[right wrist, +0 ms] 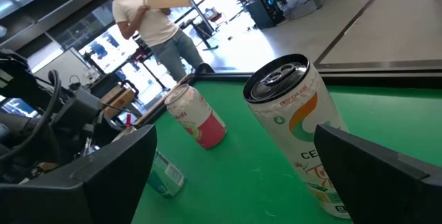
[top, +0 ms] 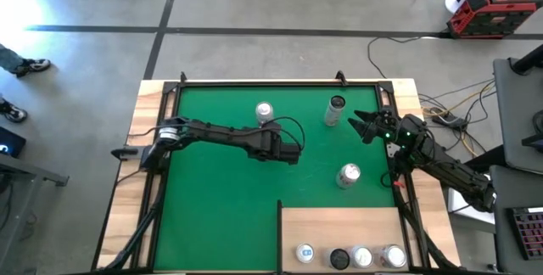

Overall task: Place canned beverage on shelf
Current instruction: Move the blue soda can near the shelf

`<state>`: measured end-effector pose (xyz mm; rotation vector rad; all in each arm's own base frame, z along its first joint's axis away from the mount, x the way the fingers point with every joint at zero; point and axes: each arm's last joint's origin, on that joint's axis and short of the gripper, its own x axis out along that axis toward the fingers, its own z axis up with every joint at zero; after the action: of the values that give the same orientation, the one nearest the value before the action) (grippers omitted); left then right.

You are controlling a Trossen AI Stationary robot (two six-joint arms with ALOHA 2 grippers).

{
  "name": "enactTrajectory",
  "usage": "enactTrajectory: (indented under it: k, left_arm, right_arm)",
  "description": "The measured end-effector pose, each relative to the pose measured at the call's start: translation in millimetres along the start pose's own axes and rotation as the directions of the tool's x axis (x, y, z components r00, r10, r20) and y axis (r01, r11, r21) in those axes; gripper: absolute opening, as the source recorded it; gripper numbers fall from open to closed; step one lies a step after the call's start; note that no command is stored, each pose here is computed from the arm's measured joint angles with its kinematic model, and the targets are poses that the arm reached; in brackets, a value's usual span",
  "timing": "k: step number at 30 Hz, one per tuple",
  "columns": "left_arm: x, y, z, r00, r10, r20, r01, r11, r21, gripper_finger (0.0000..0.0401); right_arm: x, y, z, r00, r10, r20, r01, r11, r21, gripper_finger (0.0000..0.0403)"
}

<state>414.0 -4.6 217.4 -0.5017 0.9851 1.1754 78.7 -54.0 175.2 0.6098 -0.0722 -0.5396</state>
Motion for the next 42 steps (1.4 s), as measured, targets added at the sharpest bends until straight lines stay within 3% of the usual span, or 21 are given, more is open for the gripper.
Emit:
enactTrajectory:
  k: [12, 18, 27, 35, 42]
  left_arm:
    - [1, -1, 2, 1.000, -0.005, 0.012, 0.005, 1.000, 0.002, 0.0225]
    - [-7, -2, 5, 1.000, -0.025, 0.001, 0.025, 1.000, -0.002, 0.0223]
    - [-44, -13, 7, 0.988, -0.155, -0.003, 0.155, 0.988, -0.019, 0.0233]
    - [-72, -23, -9, 0.972, -0.234, 0.036, 0.237, 0.968, -0.087, 0.0231]
    - [-74, -33, -32, 0.973, -0.227, 0.029, 0.229, 0.964, -0.134, 0.0231]
  right_arm:
    - [0, 0, 0, 1.000, 0.000, 0.000, 0.000, 1.000, 0.000, 0.0384]
    - [0, 0, 0, 1.000, 0.000, -0.001, 0.000, 1.000, 0.000, 0.0384]
    - [0, 0, 0, 1.000, 0.000, 0.000, 0.000, 1.000, 0.000, 0.0384]
    - [0, 0, 0, 1.000, 0.000, 0.000, 0.000, 1.000, 0.000, 0.0384]
    - [0, 0, 0, 1.000, 0.001, 0.000, -0.001, 1.000, 0.000, 0.0384]
